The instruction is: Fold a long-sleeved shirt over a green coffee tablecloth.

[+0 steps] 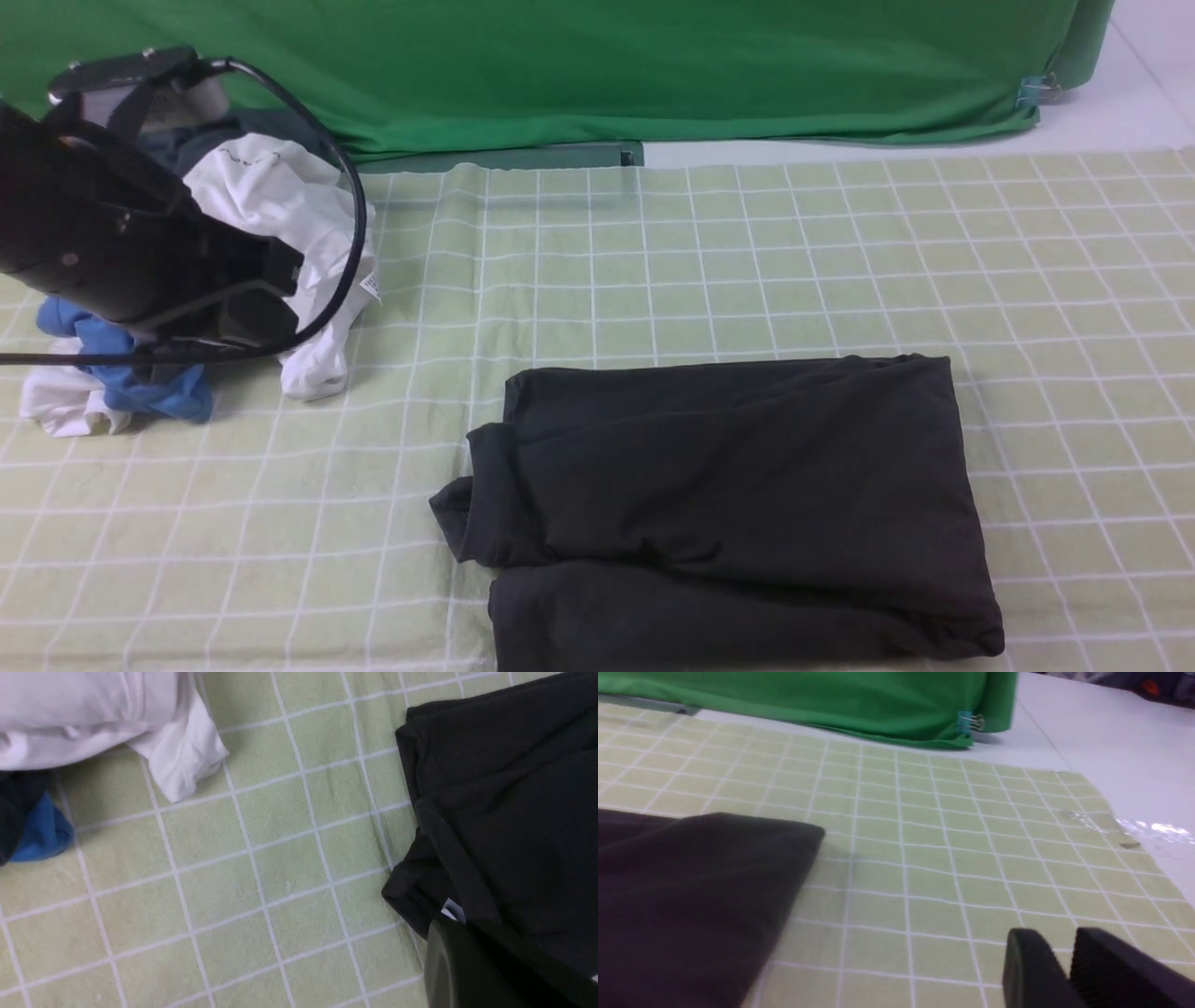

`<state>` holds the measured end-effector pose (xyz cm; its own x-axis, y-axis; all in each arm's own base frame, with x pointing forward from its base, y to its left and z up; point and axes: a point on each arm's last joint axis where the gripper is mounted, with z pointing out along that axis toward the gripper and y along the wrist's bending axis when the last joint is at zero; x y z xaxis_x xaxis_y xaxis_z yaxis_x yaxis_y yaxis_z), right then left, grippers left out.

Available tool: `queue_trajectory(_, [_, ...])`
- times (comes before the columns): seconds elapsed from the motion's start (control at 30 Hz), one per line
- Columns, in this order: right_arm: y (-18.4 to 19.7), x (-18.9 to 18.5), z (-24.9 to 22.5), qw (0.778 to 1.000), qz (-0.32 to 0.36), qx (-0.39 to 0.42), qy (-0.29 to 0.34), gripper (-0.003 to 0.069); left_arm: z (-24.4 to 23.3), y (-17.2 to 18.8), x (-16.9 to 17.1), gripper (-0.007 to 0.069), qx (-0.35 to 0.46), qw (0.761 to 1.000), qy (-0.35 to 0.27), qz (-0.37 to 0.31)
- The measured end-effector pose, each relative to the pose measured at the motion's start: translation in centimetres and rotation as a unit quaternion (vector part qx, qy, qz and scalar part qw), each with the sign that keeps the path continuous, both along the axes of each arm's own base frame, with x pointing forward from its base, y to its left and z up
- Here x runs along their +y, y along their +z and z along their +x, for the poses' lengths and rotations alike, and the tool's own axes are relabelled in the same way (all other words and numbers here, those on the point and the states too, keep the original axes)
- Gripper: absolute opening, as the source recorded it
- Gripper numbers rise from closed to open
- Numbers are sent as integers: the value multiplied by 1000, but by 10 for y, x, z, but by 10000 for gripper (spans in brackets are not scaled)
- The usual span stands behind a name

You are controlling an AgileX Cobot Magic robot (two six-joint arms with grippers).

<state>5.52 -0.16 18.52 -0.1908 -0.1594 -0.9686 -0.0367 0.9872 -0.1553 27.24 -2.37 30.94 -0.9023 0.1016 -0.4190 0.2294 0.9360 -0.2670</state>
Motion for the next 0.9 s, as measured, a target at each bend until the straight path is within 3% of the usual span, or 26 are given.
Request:
queue_trajectory(0.23, [0,3,0,1000,0,0,27,167,-9,-1,-3,15,44,999,-21,-13])
queue_trajectory(0.43, [0,3,0,1000,0,1,27,177,-25,17,-9,15,23,998,-42,-40])
queue_trajectory(0.63, [0,3,0,1000,0,1,27,188,-85,73,-14,15,-97,993,-47,-41])
queue_trajectory(0.73, [0,3,0,1000,0,1,27,195,-151,109,-15,15,-214,975,-53,-28])
queue_trajectory(0.9, [0,3,0,1000,0,1,27,197,-225,124,-19,15,-326,943,-50,-50])
